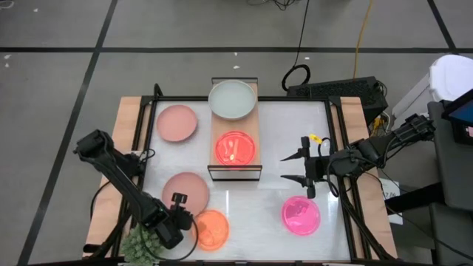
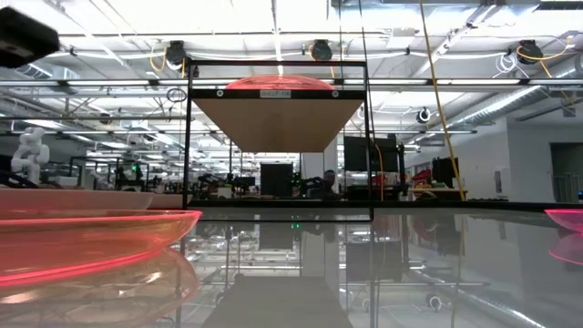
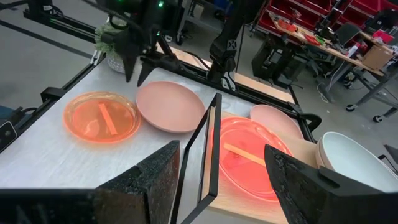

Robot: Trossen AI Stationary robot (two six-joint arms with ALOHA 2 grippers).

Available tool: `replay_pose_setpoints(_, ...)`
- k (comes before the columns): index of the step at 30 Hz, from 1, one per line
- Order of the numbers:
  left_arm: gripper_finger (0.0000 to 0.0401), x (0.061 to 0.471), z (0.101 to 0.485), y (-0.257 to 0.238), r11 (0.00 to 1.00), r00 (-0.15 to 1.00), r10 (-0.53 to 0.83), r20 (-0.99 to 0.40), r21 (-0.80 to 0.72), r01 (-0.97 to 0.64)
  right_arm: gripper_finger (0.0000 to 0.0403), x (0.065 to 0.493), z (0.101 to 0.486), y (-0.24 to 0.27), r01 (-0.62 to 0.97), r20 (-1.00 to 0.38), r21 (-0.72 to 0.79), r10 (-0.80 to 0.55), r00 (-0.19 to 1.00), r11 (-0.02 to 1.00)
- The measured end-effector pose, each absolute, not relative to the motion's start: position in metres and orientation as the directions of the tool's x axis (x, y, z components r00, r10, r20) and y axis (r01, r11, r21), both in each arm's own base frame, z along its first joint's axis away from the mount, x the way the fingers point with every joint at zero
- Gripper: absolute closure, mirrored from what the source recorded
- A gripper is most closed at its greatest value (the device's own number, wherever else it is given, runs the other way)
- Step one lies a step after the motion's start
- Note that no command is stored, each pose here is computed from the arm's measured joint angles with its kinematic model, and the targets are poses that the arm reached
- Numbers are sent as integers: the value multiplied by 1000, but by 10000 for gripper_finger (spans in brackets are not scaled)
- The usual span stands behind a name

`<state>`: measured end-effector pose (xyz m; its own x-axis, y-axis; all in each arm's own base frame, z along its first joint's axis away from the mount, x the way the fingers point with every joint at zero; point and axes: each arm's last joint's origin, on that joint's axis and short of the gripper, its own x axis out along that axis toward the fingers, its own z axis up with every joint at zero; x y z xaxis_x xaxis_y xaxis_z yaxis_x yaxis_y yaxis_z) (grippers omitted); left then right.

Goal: Place and stack plates onto a shelf
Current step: Stack the bottom light orange plate on top of the gray plate on the shelf

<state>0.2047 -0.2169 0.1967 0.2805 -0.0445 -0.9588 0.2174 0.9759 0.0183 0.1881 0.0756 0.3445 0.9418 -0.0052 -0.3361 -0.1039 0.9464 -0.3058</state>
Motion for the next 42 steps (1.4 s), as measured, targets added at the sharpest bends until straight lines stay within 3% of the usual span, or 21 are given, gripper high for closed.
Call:
replay_pose_setpoints(6, 214, 209, 179, -222, 977, 233, -22, -972, 29, 212, 188, 188, 344, 76, -106, -337, -311, -5, 942, 944)
replay_pose_setpoints(10, 206, 209, 170, -219, 981, 218, 68, -974, 104, 161, 188, 188, 344, 76, -107, -337, -314, -6, 941, 943)
replay_pose_setpoints(16, 206, 211, 166, -220, 990, 219, 66, -974, 92, 108, 188, 188, 344, 76, -107, -337, -314, -6, 941, 943)
replay_pose_setpoints(27, 308, 208, 166, -223, 995, 220, 63, -974, 79, 65, 188, 188, 344, 76, -107, -338, -314, -5, 941, 943)
replay_pose_setpoints(42, 316, 208, 165, -223, 998, 221, 63, -973, 62, -11, 188, 188, 344, 76, -107, -338, -312, -5, 941, 944)
